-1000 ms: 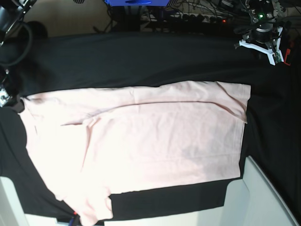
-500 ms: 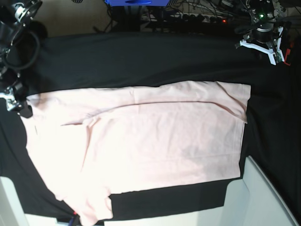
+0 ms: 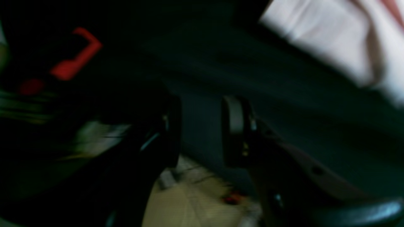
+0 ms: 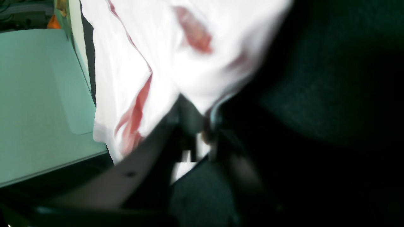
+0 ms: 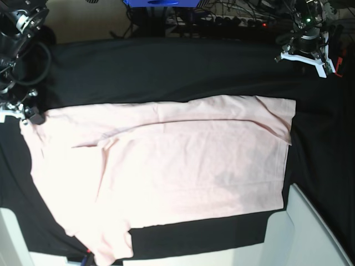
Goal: Fold the T-shirt properly
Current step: 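Grasp the shirt's folded edge with both grippers, then pull the held edge with both grippers to straighten the shirt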
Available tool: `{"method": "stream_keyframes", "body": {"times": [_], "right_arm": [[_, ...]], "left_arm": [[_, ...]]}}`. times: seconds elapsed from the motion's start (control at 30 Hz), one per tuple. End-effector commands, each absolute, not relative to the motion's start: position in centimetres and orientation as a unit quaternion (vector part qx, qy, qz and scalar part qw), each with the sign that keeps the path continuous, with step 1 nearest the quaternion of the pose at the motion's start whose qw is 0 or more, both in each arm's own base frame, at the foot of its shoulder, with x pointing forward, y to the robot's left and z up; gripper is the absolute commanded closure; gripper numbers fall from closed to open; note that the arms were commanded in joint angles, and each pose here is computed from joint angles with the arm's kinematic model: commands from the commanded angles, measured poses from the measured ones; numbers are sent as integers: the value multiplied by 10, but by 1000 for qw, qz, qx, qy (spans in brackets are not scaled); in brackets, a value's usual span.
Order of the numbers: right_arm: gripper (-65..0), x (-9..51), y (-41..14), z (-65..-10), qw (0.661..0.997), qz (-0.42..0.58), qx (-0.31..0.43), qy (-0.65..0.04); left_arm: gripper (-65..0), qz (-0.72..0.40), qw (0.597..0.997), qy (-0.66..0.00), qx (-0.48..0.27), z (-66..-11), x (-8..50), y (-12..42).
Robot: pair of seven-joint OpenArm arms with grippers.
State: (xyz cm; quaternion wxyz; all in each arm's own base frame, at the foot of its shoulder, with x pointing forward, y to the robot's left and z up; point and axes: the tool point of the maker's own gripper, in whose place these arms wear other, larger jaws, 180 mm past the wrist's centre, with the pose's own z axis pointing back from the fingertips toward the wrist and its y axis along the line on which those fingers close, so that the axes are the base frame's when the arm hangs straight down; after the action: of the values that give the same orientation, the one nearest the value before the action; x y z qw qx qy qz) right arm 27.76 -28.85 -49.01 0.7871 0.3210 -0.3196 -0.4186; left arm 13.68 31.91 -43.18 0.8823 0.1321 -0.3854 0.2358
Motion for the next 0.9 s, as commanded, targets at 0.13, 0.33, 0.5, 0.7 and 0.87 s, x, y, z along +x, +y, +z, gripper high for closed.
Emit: {"method": "stream_keyframes", "body": {"times": [0.13, 0.33, 0.5, 0.7, 0.87], "right_arm": [[0, 289, -299, -476, 782, -409, 321, -344], [0, 288, -298, -477, 782, -409, 321, -343], [0, 286, -296, -479, 785, -407, 324, -336], [0, 282, -293, -480, 793, -400, 330, -321], [0, 282, -293, -480, 793, -400, 330, -321]], "left_arm": [[-218, 247, 869, -414, 116, -417, 148, 336], [-220, 256, 865, -416, 117, -421, 159, 346], [-405, 262, 862, -421, 109, -425, 171, 345], [-638, 268, 851, -439, 102, -419, 189, 344], [-616, 281, 847, -443, 92, -425, 206, 344]]}}
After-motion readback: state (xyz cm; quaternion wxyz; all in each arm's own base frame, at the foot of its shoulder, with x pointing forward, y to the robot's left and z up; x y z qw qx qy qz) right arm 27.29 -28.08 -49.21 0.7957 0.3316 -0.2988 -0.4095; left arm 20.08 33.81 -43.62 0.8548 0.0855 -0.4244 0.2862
